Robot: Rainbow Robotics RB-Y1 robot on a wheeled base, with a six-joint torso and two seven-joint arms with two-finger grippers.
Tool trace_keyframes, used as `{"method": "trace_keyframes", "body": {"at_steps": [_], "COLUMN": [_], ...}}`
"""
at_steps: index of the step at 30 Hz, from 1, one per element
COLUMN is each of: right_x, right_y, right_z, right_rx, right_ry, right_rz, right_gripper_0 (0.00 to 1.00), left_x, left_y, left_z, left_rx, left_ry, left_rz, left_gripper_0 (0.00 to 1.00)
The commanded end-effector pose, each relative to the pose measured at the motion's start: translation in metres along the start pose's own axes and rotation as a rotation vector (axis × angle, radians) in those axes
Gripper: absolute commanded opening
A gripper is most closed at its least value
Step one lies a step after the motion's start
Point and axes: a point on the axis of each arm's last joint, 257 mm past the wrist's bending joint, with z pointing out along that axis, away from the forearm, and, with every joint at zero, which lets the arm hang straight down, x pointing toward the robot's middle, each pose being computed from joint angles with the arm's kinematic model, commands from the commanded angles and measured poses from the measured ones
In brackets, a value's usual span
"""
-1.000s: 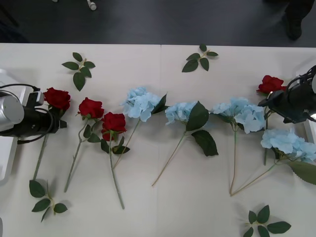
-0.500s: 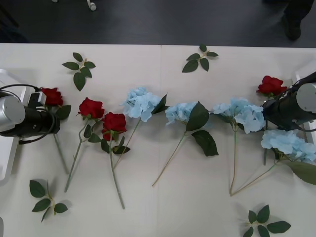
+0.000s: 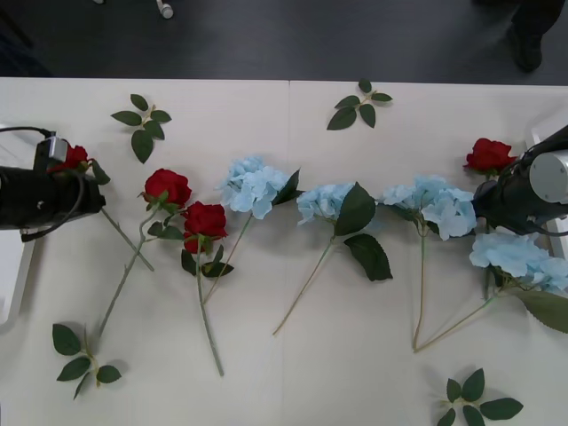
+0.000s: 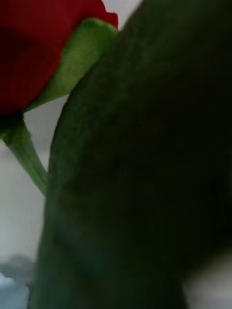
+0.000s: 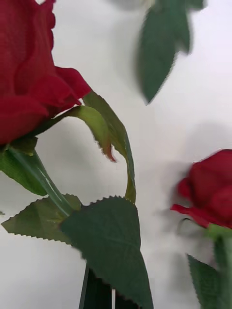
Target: Put the red flowers into the right box and the blue flowers into the left box
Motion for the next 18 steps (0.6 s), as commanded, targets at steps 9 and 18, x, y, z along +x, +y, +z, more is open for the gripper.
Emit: {"method": "trace_keyframes", "body": {"at_steps": [9, 18], "right_x": [-0.001, -0.034], "right_y": [0.02, 0.059], "right_z": [-0.011, -0.081], "right_rx": [-0.026, -0.08], "right_ry": [0.004, 0.046], "right_rz": [-0.018, 0.009], "right_gripper_0": [0.0, 0.0], "left_x": [-0.022, -0.024], "left_y": [-0.059, -0.131], "left_z": [-0.067, -0.101], "left_rx": [0.2, 0.487], "left_ry": [-0.176, -0.306], "left_rz": [0.281, 0.469], "left_gripper_0": [0.0, 0.0]}}
